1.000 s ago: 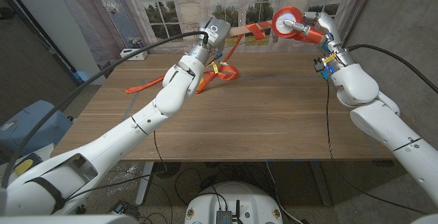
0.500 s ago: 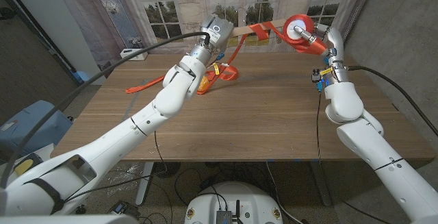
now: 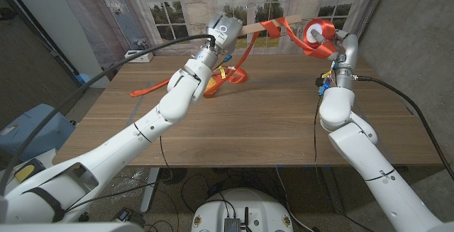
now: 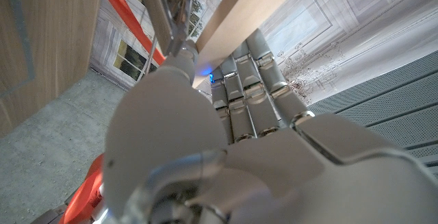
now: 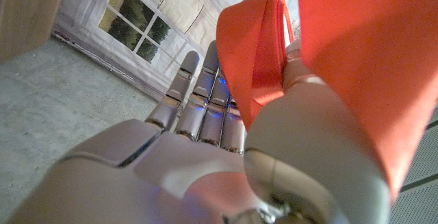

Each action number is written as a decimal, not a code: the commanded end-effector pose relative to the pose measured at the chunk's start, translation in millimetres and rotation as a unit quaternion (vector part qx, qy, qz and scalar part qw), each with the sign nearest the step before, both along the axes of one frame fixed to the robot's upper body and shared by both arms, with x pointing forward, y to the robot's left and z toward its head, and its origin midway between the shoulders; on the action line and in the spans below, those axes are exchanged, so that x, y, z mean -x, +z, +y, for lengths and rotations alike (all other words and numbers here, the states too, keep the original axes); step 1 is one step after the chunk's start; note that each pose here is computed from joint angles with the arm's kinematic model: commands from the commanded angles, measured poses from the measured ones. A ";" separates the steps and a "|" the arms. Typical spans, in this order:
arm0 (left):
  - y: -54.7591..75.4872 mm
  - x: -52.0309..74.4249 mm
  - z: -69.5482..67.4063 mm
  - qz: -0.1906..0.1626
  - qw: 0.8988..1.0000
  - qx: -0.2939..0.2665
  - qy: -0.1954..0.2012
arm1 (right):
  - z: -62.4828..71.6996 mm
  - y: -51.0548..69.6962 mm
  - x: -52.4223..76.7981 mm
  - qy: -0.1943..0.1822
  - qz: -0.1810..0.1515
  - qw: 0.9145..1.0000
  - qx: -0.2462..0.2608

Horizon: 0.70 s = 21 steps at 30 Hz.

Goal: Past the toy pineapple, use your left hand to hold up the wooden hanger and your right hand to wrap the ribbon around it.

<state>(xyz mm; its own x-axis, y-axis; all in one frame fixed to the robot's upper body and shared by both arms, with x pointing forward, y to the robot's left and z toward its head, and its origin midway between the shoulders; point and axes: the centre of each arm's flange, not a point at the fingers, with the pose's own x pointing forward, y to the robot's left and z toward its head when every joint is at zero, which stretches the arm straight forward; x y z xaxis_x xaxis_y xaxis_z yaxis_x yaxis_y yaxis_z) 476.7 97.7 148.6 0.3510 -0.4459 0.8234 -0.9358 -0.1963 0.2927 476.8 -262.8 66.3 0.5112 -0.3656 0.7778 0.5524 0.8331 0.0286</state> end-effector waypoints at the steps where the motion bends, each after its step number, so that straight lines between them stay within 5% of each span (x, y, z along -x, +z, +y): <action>1: 3.7 1.6 2.4 -0.045 0.999 0.013 -0.028 | -7.2 -26.3 -22.0 -0.100 0.164 0.981 0.023; 21: 8.3 5.1 1.5 -0.083 0.995 0.029 -0.046 | 5.0 -61.6 -62.2 -0.056 0.212 0.969 0.112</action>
<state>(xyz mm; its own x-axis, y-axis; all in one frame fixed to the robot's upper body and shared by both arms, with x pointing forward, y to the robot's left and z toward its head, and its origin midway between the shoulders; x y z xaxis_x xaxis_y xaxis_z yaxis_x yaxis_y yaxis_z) 474.3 100.0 154.8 0.2125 -0.4256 0.8796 -0.9767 -0.1209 0.1775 516.5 -261.7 24.7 0.7039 -0.3495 0.6184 0.6164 0.7331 -0.2873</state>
